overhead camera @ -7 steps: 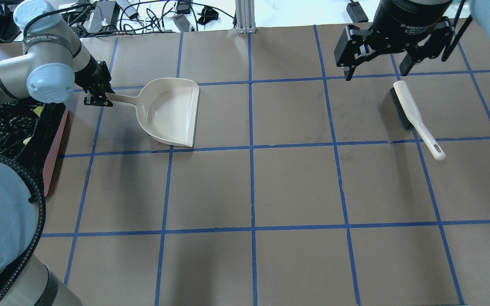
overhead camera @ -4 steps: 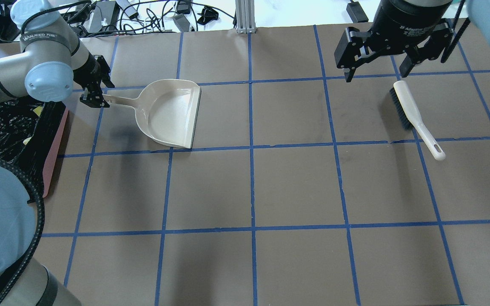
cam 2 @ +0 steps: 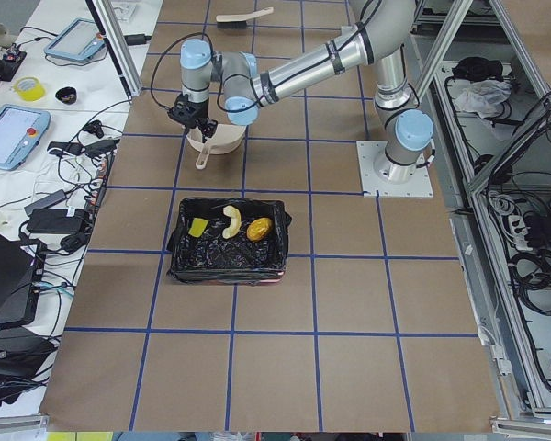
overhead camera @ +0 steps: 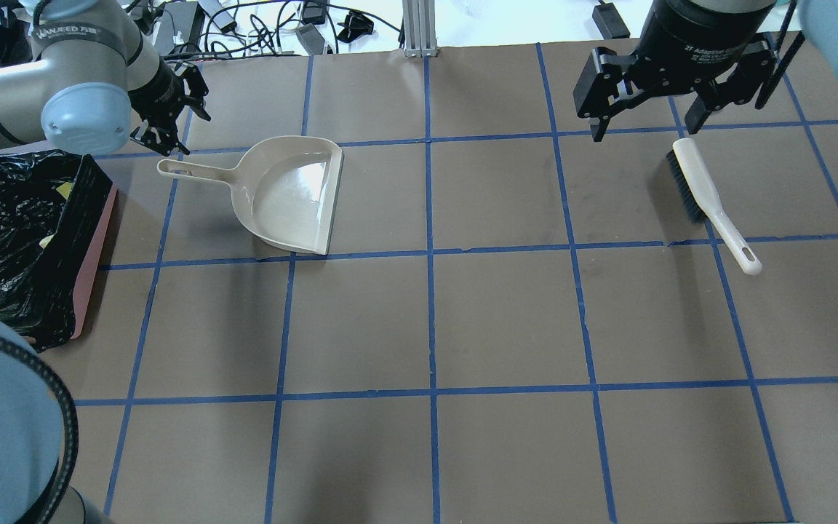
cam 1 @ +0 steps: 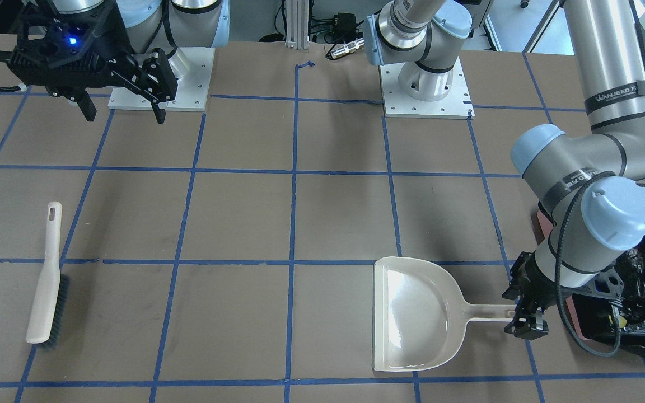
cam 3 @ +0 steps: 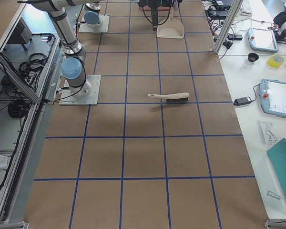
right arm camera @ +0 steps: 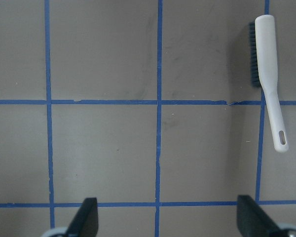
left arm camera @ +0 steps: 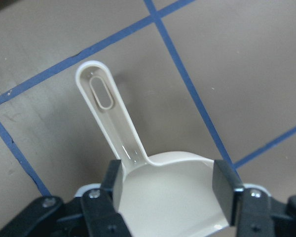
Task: Sweep and dump trash into bin
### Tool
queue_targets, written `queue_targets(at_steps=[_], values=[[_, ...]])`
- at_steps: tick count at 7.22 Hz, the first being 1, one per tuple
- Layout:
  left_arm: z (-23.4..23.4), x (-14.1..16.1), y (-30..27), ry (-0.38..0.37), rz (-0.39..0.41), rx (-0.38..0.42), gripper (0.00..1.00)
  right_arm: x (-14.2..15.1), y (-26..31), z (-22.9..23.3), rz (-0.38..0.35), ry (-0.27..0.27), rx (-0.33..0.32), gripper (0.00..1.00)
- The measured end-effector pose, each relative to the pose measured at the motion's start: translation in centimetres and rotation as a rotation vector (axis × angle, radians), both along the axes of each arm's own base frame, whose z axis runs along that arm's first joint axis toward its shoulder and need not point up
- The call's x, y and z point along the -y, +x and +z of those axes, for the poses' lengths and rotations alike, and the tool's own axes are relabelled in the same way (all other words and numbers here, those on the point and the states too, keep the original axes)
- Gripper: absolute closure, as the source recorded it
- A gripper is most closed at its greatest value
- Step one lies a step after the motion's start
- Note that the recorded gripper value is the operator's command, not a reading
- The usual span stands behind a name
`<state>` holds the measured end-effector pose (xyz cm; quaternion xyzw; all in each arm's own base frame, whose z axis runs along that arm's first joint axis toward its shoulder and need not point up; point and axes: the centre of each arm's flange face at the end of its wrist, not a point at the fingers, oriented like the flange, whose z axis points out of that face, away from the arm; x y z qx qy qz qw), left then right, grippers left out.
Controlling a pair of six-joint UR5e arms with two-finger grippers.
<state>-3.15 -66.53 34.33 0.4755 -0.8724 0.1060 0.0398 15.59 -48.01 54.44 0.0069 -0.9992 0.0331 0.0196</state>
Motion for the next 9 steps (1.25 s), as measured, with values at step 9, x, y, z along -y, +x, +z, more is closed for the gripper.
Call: queue_targets(at_steps=[9], values=[[13.2,-12.9,-8.1,0.098,-0.827,0.036,0.0,-0.1,0.0,0.1,0.0,0.0,0.0,0.0]])
